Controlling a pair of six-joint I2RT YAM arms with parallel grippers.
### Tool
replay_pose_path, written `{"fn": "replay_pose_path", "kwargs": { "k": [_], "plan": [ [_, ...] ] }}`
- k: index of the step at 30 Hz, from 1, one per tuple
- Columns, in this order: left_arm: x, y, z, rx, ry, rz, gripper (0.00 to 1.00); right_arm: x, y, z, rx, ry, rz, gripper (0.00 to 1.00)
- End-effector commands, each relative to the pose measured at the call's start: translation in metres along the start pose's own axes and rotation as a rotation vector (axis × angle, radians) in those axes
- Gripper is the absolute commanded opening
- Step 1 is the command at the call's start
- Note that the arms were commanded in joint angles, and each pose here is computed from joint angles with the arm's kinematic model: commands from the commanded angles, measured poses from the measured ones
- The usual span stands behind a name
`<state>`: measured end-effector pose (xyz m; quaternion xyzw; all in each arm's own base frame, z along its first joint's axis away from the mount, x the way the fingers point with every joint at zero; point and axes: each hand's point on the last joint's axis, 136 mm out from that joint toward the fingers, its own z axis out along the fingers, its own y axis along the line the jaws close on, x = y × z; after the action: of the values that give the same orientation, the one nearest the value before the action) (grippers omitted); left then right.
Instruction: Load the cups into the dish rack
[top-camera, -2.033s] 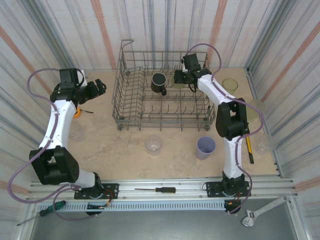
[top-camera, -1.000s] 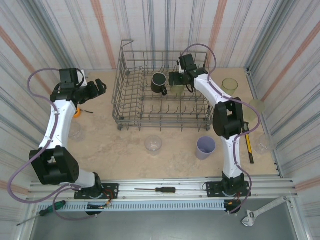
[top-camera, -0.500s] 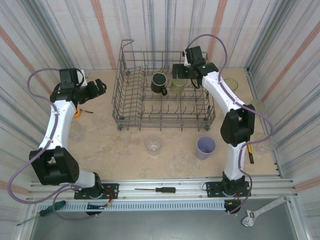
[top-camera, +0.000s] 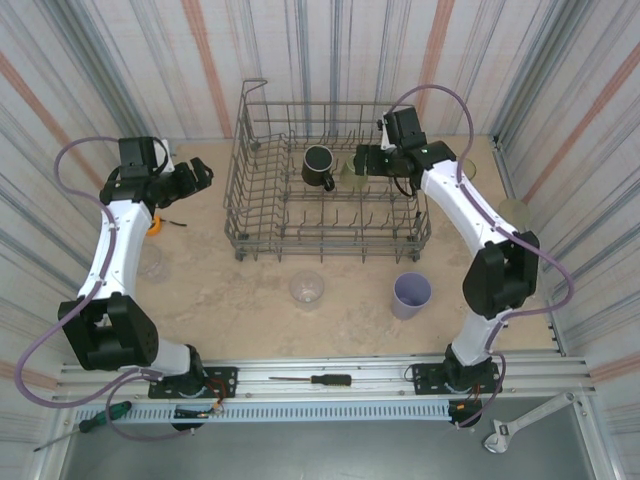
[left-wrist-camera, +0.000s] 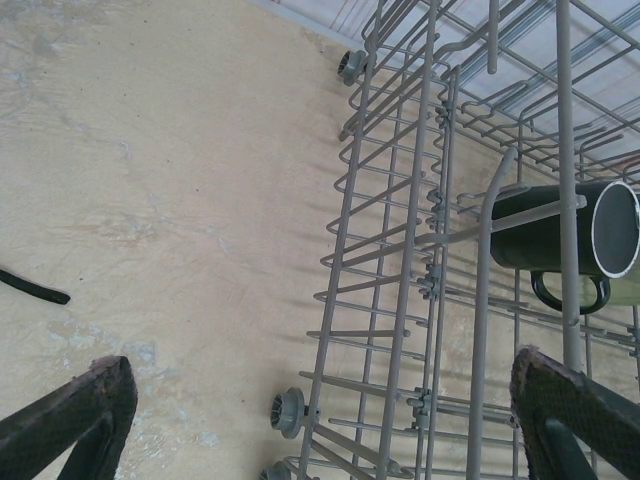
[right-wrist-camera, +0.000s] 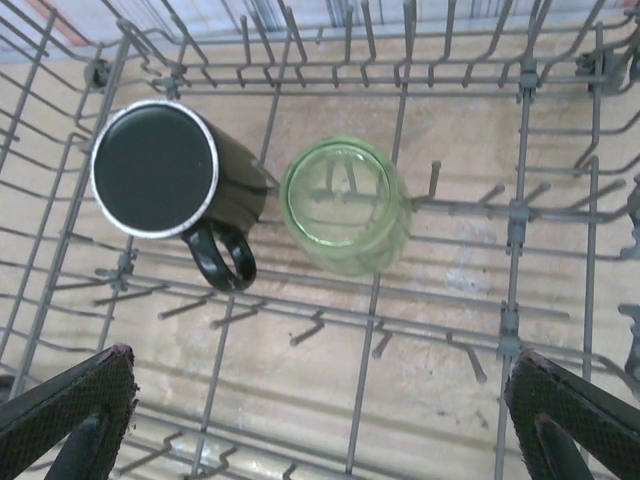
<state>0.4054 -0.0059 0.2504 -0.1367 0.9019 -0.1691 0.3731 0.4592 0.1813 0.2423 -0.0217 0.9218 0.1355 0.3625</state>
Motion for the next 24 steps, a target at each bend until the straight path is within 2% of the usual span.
{"fn": "replay_pose_path", "kwargs": {
  "k": [1,14,20,24],
  "plan": [
    [-0.003,-0.005,-0.014,0.013,-0.030,-0.003,0.99,0.001,-0.001,-0.023,-0.011,-0.013,0.026,0.99],
    [0.000,-0.010,-0.011,0.018,-0.025,0.006,0.99,-0.006,-0.055,-0.041,0.062,-0.027,0.027,0.99],
    [-0.001,-0.009,-0.012,0.009,-0.028,0.009,0.99,-0.015,-0.095,-0.046,0.101,-0.043,0.059,0.99],
    [0.000,-0.010,-0.012,0.013,-0.030,0.010,0.99,-0.014,-0.126,-0.037,0.147,-0.011,0.096,0.99]
  ]
}}
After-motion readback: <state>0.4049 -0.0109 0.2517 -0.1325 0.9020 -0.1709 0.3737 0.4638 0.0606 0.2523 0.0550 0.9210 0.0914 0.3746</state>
